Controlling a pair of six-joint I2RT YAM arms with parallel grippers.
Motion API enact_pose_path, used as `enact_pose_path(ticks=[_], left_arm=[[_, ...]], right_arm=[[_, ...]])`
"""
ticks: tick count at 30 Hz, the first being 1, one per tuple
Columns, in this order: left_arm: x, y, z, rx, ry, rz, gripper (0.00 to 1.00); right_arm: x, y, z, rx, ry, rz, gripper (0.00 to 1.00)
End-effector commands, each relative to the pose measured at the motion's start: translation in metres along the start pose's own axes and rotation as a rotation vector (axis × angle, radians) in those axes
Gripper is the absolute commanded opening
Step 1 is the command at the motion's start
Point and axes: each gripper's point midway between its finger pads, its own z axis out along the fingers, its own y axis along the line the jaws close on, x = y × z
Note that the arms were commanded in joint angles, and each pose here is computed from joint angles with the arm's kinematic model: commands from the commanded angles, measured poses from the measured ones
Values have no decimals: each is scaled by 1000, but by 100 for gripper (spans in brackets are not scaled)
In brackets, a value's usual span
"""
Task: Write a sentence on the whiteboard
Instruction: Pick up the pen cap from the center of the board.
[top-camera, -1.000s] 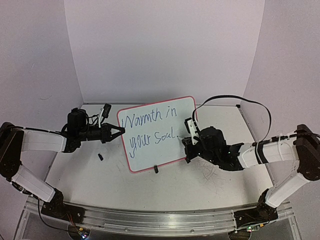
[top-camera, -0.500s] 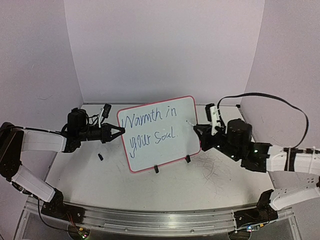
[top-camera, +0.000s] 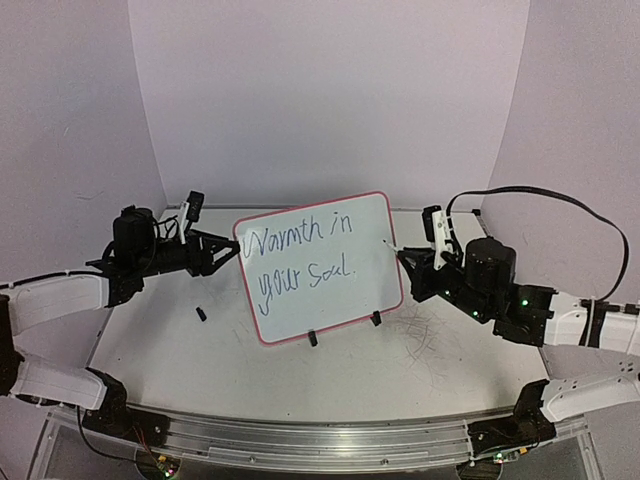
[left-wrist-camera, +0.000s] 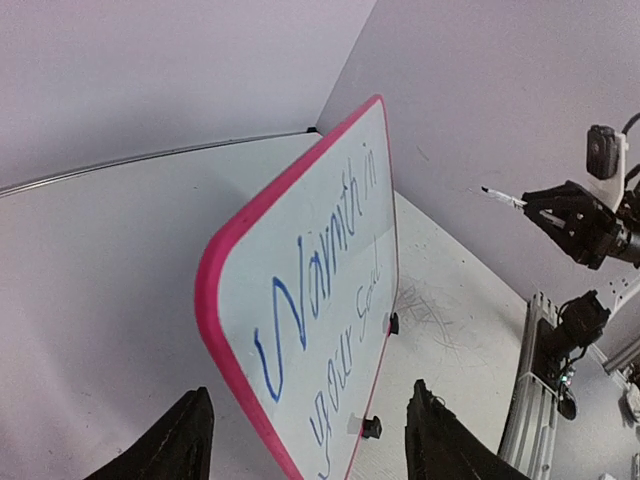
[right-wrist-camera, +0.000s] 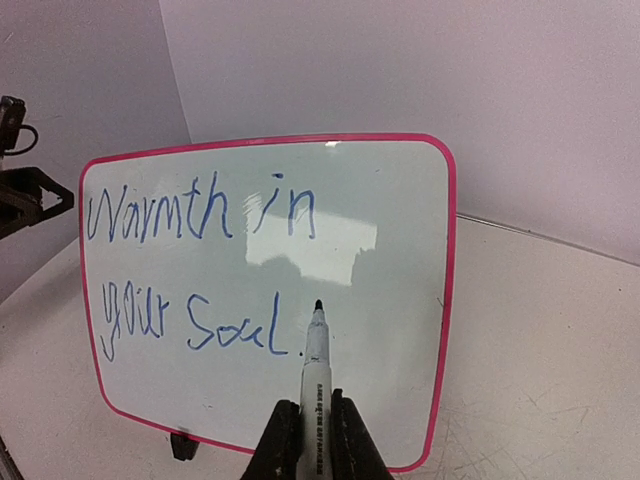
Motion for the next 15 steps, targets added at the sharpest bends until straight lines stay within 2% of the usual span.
enact_pose_path(ticks=[1, 3, 7, 12, 15], left_arm=[[-22, 5, -20, -140, -24, -64, 67], [-20, 21, -36, -278, -42, -165, 67], [13, 57, -77, -617, -1, -476, 66], [74, 58, -88, -715, 142, -789, 61], [104, 63, -82, -785, 262, -892, 58]], right_arm=[[-16, -5, -8, 15, -62, 28, 0], [-12, -6, -9, 13, -64, 36, 0], [-7, -3, -9, -6, -69, 43, 0], [-4, 3, -8, -43, -74, 28, 0], [1, 4, -5, -47, -62, 27, 0]])
